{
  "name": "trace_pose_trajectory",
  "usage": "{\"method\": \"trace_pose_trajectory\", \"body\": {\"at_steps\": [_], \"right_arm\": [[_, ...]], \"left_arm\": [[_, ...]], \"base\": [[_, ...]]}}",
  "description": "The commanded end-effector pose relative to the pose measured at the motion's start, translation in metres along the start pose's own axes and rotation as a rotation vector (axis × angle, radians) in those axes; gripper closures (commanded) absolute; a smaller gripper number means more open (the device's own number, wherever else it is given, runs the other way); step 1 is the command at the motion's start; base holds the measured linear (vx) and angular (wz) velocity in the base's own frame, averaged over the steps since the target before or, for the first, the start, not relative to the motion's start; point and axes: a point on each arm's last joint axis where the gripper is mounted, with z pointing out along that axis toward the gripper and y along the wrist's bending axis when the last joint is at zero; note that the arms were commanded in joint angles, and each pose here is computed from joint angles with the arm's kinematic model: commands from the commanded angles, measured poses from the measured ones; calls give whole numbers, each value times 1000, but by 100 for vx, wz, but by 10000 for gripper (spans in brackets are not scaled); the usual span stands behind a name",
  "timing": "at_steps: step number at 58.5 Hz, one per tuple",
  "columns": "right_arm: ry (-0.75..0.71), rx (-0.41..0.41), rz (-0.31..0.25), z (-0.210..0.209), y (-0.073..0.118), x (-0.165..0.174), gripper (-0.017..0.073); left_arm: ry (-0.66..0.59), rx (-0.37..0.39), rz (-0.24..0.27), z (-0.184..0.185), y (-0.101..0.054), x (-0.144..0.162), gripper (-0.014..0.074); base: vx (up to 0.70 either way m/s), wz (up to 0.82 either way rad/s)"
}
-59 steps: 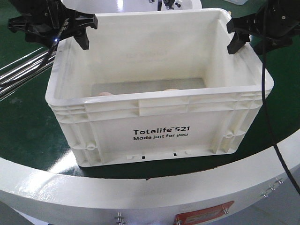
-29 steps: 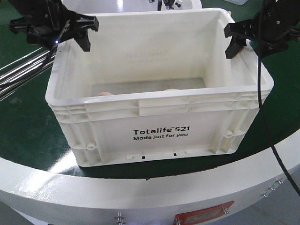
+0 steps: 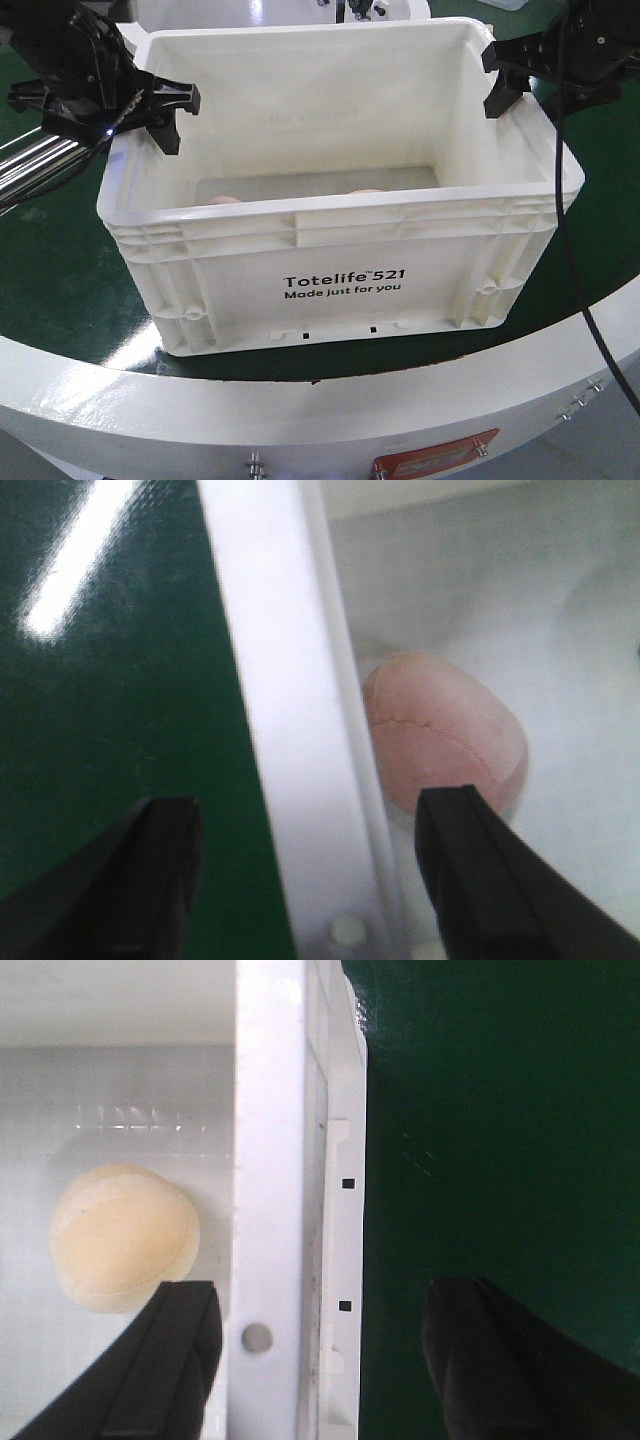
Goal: Place moving items into box and shelve
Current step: 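Lower both open grippers to straddle the tote rims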
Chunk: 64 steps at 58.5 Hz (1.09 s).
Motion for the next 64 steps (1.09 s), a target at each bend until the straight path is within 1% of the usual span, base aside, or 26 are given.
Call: {"method": "trace_pose_trajectory", "body": {"at_steps": [1,4,7,8,10,12,15,18,20,24,28,31,38,46,52,58,64], "right_arm": [[-45,-10,-18,-33,5,4,57],[-45,-10,-19,-33,5,4,57],[-44,-12,-23,-33,7,4,57],[-43,-12,-31,-32,10,5,57],[-44,-12,-40,-33,13,5,57],[-44,-13,-54,-33,17,6,57],[-44,-5,-84,-33,24,7,57],[-44,31,-120,-34,30,8,57],[-43,70,-144,-33,33,9,57],[-54,141,-159,-36,35,10,57],[-69,177,-135,-40,35,10,57],[-77,176,-121,-43,35,11,57],[-86,182,-111,-47,34,12,57],[-87,179,-78,-46,34,12,57],[-50,182,-74,-38,32,18,57],[21,186,-52,-23,29,32,57],[72,198,-47,-13,25,42,57]], "left_arm": [[-84,31,-21,-33,-1,3,35],[-83,33,-35,-33,-1,3,35],[-81,40,-37,-33,-2,3,35],[-81,40,-37,-33,-2,3,35],[-73,68,-45,-33,-4,4,35],[-70,81,-48,-33,-5,4,35],[-66,92,-50,-33,-6,4,35],[-68,89,-48,-33,-6,4,35],[-68,87,-47,-33,-6,4,35],[-70,91,-48,-35,-6,4,35],[-75,92,-48,-37,-6,5,35],[-79,92,-48,-38,-6,5,36],[-84,75,-43,-38,-4,5,35],[-82,81,-29,-38,-9,6,40],[-91,71,-3,-39,-15,8,55],[-91,55,23,-39,-20,10,71],[-96,41,35,-39,-22,10,78]], "base": [[0,0],[0,0],[0,0],[0,0],[0,0],[0,0],[0,0],[0,0],[0,0],[0,0],[0,0],[0,0],[0,0],[0,0],[0,0],[0,0],[0,0]]}}
